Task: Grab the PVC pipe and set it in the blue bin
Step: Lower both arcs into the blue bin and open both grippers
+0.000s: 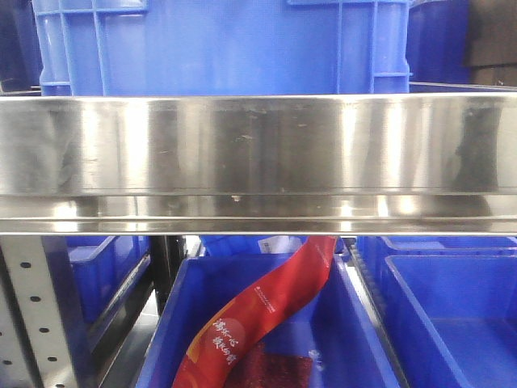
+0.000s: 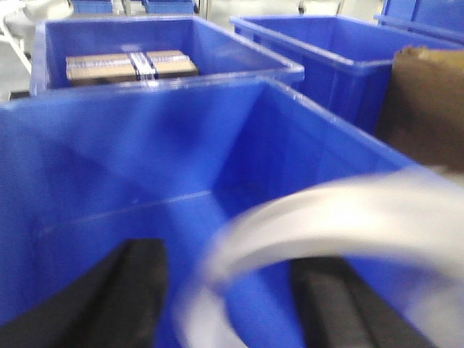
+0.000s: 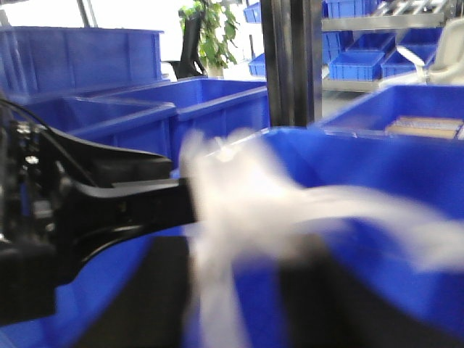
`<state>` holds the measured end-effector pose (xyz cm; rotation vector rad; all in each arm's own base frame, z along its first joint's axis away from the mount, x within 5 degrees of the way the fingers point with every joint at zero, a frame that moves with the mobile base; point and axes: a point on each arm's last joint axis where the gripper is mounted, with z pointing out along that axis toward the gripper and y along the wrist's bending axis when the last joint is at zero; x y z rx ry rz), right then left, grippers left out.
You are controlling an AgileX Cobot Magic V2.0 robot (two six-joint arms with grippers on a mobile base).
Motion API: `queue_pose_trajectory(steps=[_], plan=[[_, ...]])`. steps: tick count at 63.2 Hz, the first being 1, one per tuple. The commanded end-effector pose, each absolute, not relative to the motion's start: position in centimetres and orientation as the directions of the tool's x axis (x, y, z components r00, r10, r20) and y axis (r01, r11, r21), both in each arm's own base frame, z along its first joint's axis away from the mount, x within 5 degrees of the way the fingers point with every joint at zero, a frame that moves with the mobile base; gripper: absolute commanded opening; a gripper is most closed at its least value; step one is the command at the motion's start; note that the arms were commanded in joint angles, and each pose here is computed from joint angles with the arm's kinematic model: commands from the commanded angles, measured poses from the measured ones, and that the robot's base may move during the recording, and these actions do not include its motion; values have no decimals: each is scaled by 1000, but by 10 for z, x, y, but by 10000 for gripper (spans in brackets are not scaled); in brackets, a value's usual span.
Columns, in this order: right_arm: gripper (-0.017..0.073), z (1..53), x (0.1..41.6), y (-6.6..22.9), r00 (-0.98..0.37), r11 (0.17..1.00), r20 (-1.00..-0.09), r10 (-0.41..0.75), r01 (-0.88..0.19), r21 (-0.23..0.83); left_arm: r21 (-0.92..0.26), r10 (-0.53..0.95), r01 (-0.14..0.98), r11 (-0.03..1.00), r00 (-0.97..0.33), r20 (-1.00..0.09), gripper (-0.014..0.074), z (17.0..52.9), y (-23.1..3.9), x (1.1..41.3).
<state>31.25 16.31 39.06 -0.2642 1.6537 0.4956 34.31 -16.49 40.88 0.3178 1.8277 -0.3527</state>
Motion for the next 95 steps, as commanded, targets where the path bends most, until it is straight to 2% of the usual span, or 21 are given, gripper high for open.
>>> queue_pose_trajectory(steps=[1, 6, 14, 20, 27, 31, 36, 38, 42, 46, 52, 58, 63, 70, 78, 84, 87, 90, 95], plan=[[380, 394, 312, 162, -148, 879, -982, 114, -445, 169, -77, 27, 391, 917, -254, -967, 360, 416, -163, 342], [426, 392, 312, 162, -168, 882, -980, 104, -440, 168, -82, 28, 389, 918, -269, -963, 361, 414, -163, 341], [423, 392, 312, 162, -171, 883, -980, 102, -439, 168, -120, 12, 381, 917, -326, -945, 359, 410, -163, 340], [407, 398, 308, 160, -175, 876, -974, 147, -434, 210, -143, -9, 381, 913, -332, -943, 342, 412, -163, 338], [290, 415, 295, 153, -140, 866, -971, 196, -440, 238, -148, -32, 402, 904, -281, -959, 286, 433, -163, 325], [197, 423, 289, 150, -117, 863, -971, 208, -446, 238, -150, -46, 412, 899, -251, -967, 209, 446, -161, 317], [71, 434, 280, 145, -85, 859, -971, 224, -454, 238, -151, -66, 423, 894, -210, -976, 72, 462, -156, 304], [-9, 441, 275, 143, -54, 854, -969, 240, -462, 238, -152, -75, 426, 892, -191, -979, -18, 469, -153, 298], [-92, 454, 265, 138, 4, 846, -963, 270, -478, 236, -153, -89, 430, 890, -165, -982, -112, 479, -148, 289], [-170, 469, 254, 132, 72, 837, -949, 306, -496, 232, -152, -108, 436, 887, -124, -986, -111, 492, -142, 277], [-169, 486, 239, 125, 152, 826, -925, 348, -517, 226, -152, -157, 452, 879, -28, -987, -111, 513, -133, 258], [-169, 492, 230, 120, 164, 824, -921, 354, -520, 224, -154, -168, 455, 877, -10, -986, -111, 522, -126, 246], [-169, 489, 227, 118, 109, 833, -939, 325, -504, 230, -155, -152, 449, 880, -42, -987, -111, 522, -122, 239], [-169, 485, 216, 113, -31, 817, -936, 349, -480, 321, -155, -125, 437, 886, -97, -987, -111, 524, -114, 224], [-169, 492, 197, 103, -48, 817, -938, 343, -477, 324, -156, -127, 436, 886, -95, -987, -111, 534, -102, 200], [-169, 502, 183, 94, 44, 852, -960, 276, -474, 223, -155, -131, 436, 887, -83, -988, -111, 539, -93, 184], [-169, 502, 179, 89, 84, 883, -978, 192, -450, 134, -132, -113, 425, 896, -69, -991, -111, 539, -88, 176], [-169, 498, 178, 87, 73, 905, -991, 115, -419, 74, -102, -85, 409, 907, -59, -995, -111, 535, -83, 172], [-169, 485, 178, 85, 9, 918, -998, 59, -394, 50, -76, -55, 396, 915, -65, -996, -111, 523, -77, 163]])
